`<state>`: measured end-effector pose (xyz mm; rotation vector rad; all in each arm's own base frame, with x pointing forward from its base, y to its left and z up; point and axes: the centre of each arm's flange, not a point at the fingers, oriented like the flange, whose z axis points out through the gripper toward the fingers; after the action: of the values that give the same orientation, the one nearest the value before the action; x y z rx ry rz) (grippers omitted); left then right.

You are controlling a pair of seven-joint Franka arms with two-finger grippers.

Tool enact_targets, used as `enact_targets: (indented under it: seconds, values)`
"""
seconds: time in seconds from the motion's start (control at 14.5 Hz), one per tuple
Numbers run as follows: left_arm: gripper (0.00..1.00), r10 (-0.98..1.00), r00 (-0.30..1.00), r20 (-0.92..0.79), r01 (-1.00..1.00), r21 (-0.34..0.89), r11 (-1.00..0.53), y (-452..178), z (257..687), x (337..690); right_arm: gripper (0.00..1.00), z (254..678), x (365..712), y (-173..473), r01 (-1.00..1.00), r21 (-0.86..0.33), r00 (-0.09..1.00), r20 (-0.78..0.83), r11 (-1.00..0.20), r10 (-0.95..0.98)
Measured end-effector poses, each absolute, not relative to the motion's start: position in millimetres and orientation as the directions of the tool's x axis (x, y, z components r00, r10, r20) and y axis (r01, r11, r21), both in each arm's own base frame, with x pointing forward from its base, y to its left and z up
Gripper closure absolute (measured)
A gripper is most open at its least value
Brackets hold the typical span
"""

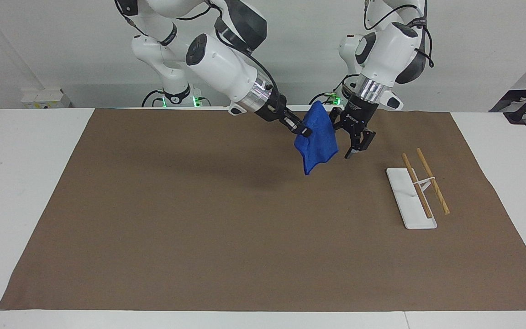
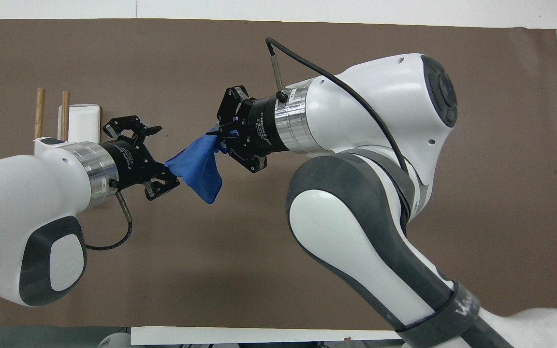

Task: Right arm passes towel to left arm to hang
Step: 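Move the left gripper onto the hanging towel and close it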

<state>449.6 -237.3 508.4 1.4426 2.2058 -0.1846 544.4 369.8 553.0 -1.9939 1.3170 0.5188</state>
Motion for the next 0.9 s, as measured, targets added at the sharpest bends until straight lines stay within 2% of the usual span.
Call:
enact_targets:
  seconds: [0.07, 0.14, 0.21, 0.35, 0.55, 0.62, 0.76, 0.9]
  values:
    - [0.2, 0.824, -0.312, -0.474, 0.89, 0.158, 0.428, -238.0, 509.2, 449.7, 0.96, 553.2, 544.3, 370.0, -0.912, -0.321, 0.408, -0.651, -0.255, -0.64]
    - [0.2, 0.831, -0.295, -0.471, 0.896, 0.166, 0.412, -238.8, 508.9, 449.5, 0.96, 553.3, 543.7, 370.7, -0.912, -0.322, 0.409, -0.651, -0.256, -0.639]
    - [0.24, 0.845, -0.265, -0.465, 0.906, 0.181, 0.383, -240.0, 508.4, 449.0, 0.96, 553.3, 542.9, 372.0, -0.911, -0.322, 0.411, -0.651, -0.258, -0.638]
    - [0.51, 0.867, -0.207, -0.453, 0.923, 0.205, 0.327, -244.7, 507.7, 446.8, 0.96, 553.3, 541.3, 374.3, -0.91, -0.322, 0.413, -0.652, -0.262, -0.636]
    - [0.81, 0.876, -0.171, -0.45, 0.933, 0.211, 0.291, -256.6, 507.7, 440.1, 0.96, 553.3, 540.9, 375.0, -0.91, -0.322, 0.414, -0.652, -0.262, -0.636]
    - [0.81, 0.876, -0.171, -0.45, 0.933, 0.211, 0.291, -256.5, 507.8, 440.2, 0.96, 553.3, 541.0, 375.0, -0.91, -0.322, 0.414, -0.652, -0.262, -0.636]
    - [0.98, 0.877, -0.168, -0.45, 0.933, 0.213, 0.289, -255.7, 507.8, 440.6, 0.96, 553.7, 541.1, 375.0, -0.909, -0.323, 0.414, -0.652, -0.262, -0.635]
    - [0.98, 0.876, -0.169, -0.451, 0.933, 0.214, 0.29, -254.9, 508.8, 441.4, 0.96, 554.3, 541.2, 374.9, -0.909, -0.324, 0.415, -0.652, -0.261, -0.635]
